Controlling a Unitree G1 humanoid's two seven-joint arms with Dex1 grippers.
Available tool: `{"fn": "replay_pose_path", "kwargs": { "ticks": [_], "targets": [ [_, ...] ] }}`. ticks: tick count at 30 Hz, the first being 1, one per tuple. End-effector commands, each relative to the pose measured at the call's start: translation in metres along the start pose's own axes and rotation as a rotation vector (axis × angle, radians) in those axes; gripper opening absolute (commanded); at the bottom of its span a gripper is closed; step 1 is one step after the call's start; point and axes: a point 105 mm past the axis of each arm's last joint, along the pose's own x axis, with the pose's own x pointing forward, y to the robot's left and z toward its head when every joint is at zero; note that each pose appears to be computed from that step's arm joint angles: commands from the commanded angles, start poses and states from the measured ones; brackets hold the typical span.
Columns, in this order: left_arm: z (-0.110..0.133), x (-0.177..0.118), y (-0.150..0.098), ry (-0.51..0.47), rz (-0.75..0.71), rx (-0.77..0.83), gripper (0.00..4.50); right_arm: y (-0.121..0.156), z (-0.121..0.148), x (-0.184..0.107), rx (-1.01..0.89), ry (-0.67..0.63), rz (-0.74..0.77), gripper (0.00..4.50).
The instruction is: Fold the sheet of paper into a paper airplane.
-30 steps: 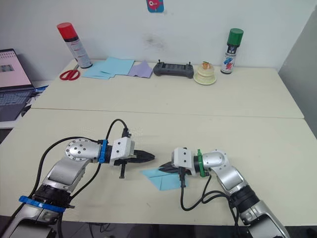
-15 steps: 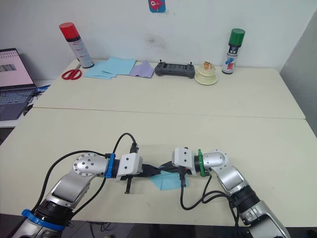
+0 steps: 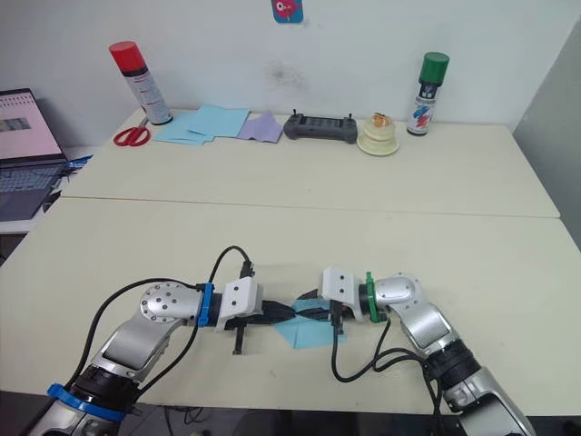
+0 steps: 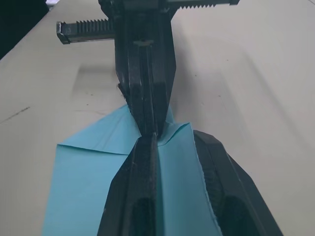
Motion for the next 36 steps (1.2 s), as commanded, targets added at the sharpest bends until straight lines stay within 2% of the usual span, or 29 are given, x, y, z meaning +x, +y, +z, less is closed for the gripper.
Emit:
{"fn": "replay_pose_path", "kwargs": {
  "ticks": [1, 9, 12, 14, 19, 25, 30, 33, 36],
  "targets": [
    [-0.001, -0.002, 0.005, 0.003, 0.024, -0.010, 0.00, -0.006, 0.024, -0.011, -0.042, -0.057, -0.024, 1.17],
    [0.000, -0.002, 0.005, -0.007, 0.015, -0.008, 0.00, -0.021, 0.042, -0.029, -0.071, -0.089, -0.124, 1.17],
    [0.001, -0.001, 0.005, -0.008, 0.011, -0.004, 0.00, -0.015, 0.043, -0.029, -0.090, -0.089, -0.118, 1.17],
    [0.001, -0.001, 0.005, -0.008, 0.008, -0.002, 0.00, -0.005, 0.033, -0.024, -0.069, -0.053, -0.087, 1.17],
    [0.001, -0.001, 0.006, -0.006, 0.004, 0.003, 0.00, 0.000, 0.011, -0.016, 0.003, 0.010, -0.112, 0.04],
    [0.002, -0.002, 0.006, -0.006, -0.002, 0.009, 0.00, -0.004, 0.002, -0.014, 0.043, 0.035, -0.142, 0.04],
    [0.003, -0.004, 0.010, -0.011, 0.010, 0.009, 0.00, 0.001, -0.005, -0.013, 0.052, 0.070, -0.111, 0.04],
    [0.004, -0.008, 0.015, -0.019, 0.034, 0.001, 0.00, 0.005, -0.012, -0.012, 0.057, 0.110, -0.099, 0.04],
    [0.010, -0.019, 0.033, -0.055, 0.120, -0.012, 0.00, 0.006, -0.022, -0.012, 0.059, 0.159, -0.097, 0.04]
  ]
}}
